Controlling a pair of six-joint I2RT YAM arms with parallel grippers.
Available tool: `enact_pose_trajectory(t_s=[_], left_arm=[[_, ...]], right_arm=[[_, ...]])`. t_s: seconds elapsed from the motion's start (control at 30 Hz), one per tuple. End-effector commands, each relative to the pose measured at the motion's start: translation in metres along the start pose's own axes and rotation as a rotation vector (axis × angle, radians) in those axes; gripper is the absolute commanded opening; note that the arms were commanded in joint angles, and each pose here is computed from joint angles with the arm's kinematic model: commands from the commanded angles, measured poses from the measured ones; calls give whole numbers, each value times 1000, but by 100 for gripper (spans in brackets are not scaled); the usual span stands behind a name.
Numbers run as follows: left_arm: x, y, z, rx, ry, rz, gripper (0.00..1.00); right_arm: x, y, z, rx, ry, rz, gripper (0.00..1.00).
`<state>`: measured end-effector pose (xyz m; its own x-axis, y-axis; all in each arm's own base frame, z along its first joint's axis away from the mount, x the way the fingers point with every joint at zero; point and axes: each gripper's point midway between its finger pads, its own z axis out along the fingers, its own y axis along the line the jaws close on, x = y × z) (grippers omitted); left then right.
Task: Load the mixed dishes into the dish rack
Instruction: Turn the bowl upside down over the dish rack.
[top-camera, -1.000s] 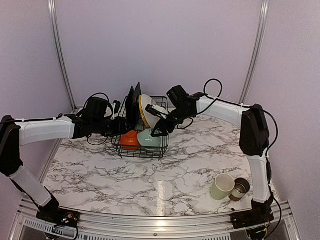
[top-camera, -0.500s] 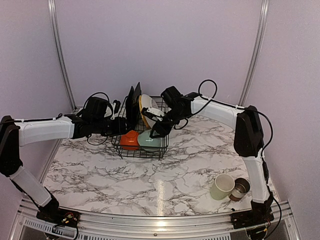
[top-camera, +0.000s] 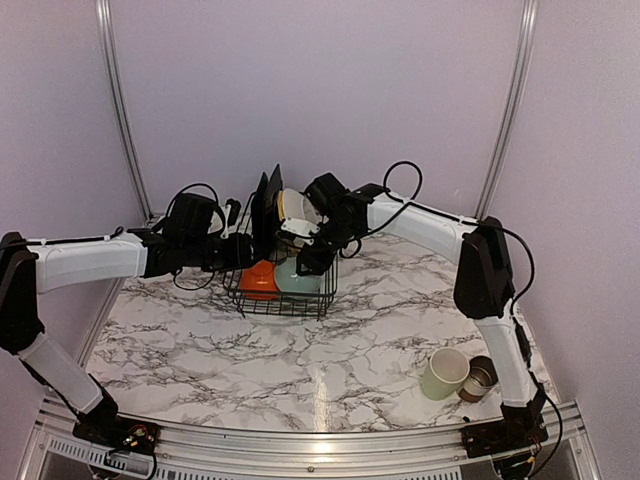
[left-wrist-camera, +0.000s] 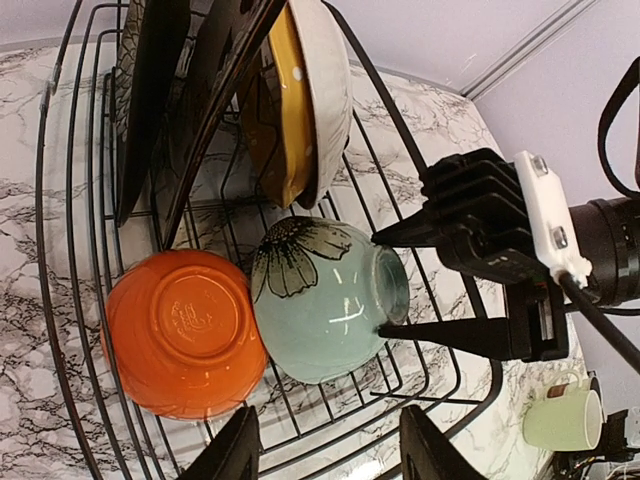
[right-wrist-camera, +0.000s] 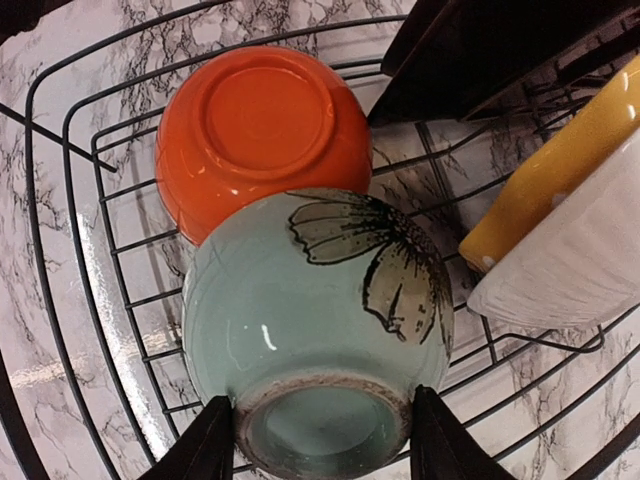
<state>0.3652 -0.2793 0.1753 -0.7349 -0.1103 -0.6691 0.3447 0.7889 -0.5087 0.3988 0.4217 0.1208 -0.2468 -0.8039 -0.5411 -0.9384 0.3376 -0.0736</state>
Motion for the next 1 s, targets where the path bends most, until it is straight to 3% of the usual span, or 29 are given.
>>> enact_pose_trajectory(t_s=[0.0, 0.23, 0.6, 0.8, 0.97], left_arm=[[-3, -2, -10, 2, -17, 24, 50], [-6, -5, -13, 12, -24, 29, 50], [-5, -4, -13, 9, -23, 29, 50], [-5, -5, -13, 16, -23, 22, 50], [-2, -5, -11, 18, -15, 19, 50]], right_arm=[[-2, -15, 10, 93, 26, -20, 22], [-4, -9, 18, 204, 98, -123, 23], [-24, -6, -20, 269, 56, -159, 21], [-24, -5, -28, 269, 53, -169, 32], [-29, -8, -30, 281, 43, -176, 32]])
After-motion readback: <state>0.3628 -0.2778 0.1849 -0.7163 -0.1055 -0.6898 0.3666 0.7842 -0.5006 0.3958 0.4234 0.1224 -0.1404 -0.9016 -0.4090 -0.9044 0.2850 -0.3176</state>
